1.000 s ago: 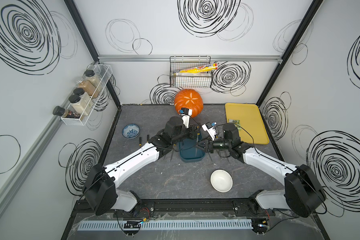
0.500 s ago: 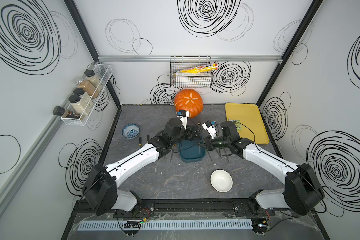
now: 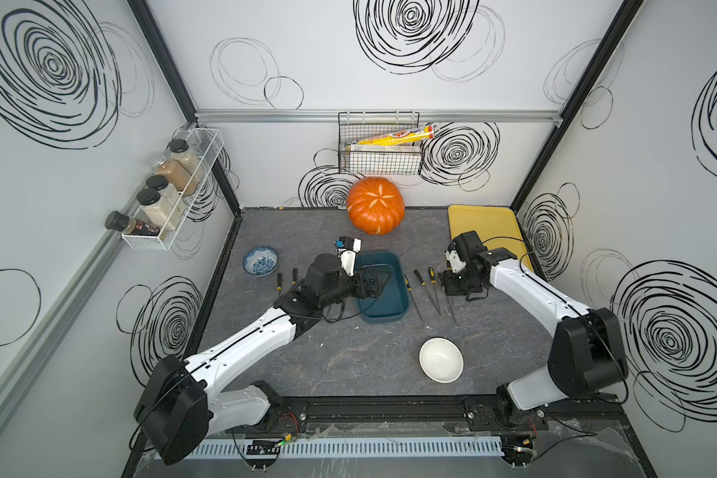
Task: Take the file tool out of the storage box
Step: Place the file tool at the center of the board.
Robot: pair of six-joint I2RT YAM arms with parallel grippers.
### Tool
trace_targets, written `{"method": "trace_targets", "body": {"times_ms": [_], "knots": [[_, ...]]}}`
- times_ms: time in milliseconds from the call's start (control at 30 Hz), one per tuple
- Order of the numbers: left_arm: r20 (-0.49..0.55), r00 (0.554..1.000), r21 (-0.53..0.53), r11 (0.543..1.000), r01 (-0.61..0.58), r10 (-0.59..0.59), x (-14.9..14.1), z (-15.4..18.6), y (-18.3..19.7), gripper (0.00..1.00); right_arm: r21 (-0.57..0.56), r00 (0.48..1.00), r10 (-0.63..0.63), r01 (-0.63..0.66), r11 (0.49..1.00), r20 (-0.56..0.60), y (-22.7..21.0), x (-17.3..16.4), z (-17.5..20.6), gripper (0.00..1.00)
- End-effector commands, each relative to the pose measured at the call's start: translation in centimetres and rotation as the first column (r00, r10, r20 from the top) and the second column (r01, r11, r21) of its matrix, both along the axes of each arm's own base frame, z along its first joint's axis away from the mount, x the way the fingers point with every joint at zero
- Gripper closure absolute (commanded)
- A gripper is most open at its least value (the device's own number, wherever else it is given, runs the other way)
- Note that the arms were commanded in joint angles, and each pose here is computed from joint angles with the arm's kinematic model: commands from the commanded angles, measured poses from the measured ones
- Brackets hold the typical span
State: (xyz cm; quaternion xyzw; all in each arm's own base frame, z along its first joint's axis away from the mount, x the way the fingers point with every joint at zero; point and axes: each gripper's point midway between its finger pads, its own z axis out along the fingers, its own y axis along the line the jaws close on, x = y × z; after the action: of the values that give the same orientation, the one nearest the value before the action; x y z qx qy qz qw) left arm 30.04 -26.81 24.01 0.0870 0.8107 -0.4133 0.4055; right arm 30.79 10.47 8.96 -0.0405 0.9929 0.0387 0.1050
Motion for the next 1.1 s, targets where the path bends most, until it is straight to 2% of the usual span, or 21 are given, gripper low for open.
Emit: {"method": "trace_targets", "body": {"times_ms": [0, 100, 200, 367, 733, 1067], "knots": [[0.021, 0.998, -0.032, 0.998, 0.060, -0.060, -0.9, 0.9, -0.2, 0.01, -0.185, 0.979, -0.053, 0.016, 0.983, -0.196, -3.2, -3.1, -1.6, 1.00], [0.006, 0.997, -0.027, 0.997, 0.077, -0.077, -1.3, 0.7, -0.2, 0.01, -0.225, 0.971, -0.089, 0.038, 0.974, -0.224, -4.4, -2.8, -1.9, 1.00], [0.015, 0.997, -0.039, 0.996, 0.080, -0.080, -1.5, 0.9, -0.2, 0.01, -0.188, 0.958, -0.098, 0.047, 0.981, -0.269, -4.5, -2.8, -2.4, 1.00], [0.015, 0.997, -0.033, 0.996, 0.080, -0.079, -1.5, 1.0, -0.1, 0.01, -0.202, 0.928, -0.096, 0.023, 0.979, -0.360, -4.6, -3.3, -4.5, 1.00], [-0.003, 0.997, -0.017, 0.997, 0.080, -0.080, -1.2, 0.2, -0.3, 0.01, -0.207, 0.912, -0.078, -0.008, 0.978, -0.403, -4.2, -1.9, -6.2, 1.00], [-0.029, 0.996, 0.000, 0.996, 0.086, -0.086, -1.0, -0.5, -0.5, 0.01, -0.199, 0.862, -0.094, -0.008, 0.980, -0.499, -3.9, -1.7, -6.9, 0.97]]}}
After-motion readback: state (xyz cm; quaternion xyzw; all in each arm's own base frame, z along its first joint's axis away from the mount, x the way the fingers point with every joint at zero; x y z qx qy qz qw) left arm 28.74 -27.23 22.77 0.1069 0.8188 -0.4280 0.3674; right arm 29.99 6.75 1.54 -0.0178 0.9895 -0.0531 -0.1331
